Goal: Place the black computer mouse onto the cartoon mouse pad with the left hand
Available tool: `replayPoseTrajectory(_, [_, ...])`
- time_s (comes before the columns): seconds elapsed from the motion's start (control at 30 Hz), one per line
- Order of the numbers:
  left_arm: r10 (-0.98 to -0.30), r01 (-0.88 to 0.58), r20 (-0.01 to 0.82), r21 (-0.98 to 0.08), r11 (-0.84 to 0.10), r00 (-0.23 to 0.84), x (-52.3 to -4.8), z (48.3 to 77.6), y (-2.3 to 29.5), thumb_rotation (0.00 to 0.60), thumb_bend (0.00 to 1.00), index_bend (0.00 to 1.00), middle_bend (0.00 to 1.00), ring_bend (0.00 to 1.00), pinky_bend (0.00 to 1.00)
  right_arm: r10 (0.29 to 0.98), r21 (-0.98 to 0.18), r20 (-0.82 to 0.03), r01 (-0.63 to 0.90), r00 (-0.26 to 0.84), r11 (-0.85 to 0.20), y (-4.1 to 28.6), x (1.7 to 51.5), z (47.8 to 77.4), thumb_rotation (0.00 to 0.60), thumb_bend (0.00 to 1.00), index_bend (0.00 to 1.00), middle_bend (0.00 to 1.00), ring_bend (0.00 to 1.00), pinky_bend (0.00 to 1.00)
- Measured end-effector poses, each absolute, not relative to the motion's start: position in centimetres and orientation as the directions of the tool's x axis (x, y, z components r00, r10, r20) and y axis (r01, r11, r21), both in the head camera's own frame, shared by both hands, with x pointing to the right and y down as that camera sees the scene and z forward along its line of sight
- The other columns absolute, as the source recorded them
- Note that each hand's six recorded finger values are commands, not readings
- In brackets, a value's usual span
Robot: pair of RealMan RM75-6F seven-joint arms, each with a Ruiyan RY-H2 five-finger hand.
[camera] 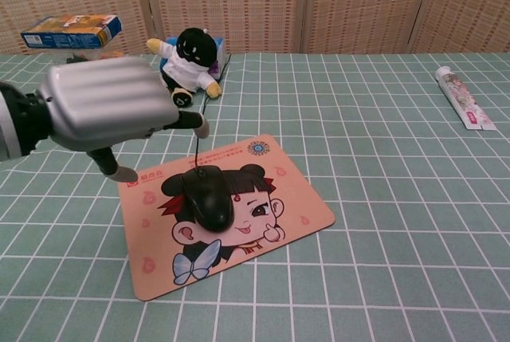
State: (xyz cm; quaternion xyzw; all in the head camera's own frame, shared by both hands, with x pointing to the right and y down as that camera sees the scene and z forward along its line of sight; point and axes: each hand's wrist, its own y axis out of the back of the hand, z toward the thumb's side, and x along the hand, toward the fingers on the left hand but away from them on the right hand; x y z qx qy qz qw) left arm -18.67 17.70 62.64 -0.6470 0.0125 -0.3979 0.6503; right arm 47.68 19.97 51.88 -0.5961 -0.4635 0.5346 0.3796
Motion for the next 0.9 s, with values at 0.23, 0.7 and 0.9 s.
replayPoseTrajectory(0.23, [-0.659, 0.409, 0.442, -0.887, -0.217, 0.609, -24.2, 60.5, 17.3, 0.6, 0.14, 0.35, 0.92, 0.97, 1.0, 0.952, -0.945, -0.307, 0.118, 0.0, -0.305, 20.0, 47.3, 52.7, 0.6, 0.14, 0.41, 0.4, 0.31, 0.58])
replayPoseTrajectory(0.7, [-0.848, 0.211, 0.376, -0.925, -0.317, 0.375, -36.0, 57.3, 18.9, 0.6, 0.14, 0.25, 0.64, 0.83, 1.0, 0.934, -0.932, -0.357, 0.061, 0.003, -0.356, 20.0, 46.1, 54.7, 0.6, 0.15, 0.41, 0.4, 0.31, 0.58])
replayPoseTrajectory(0.9, [-0.899, 0.192, 0.35, -0.932, -0.307, 0.263, -39.2, 56.9, 20.2, 0.6, 0.14, 0.26, 0.39, 0.77, 1.0, 0.923, -0.923, -0.384, 0.041, 0.003, -0.384, 19.9, 45.7, 55.7, 0.6, 0.14, 0.41, 0.4, 0.31, 0.58])
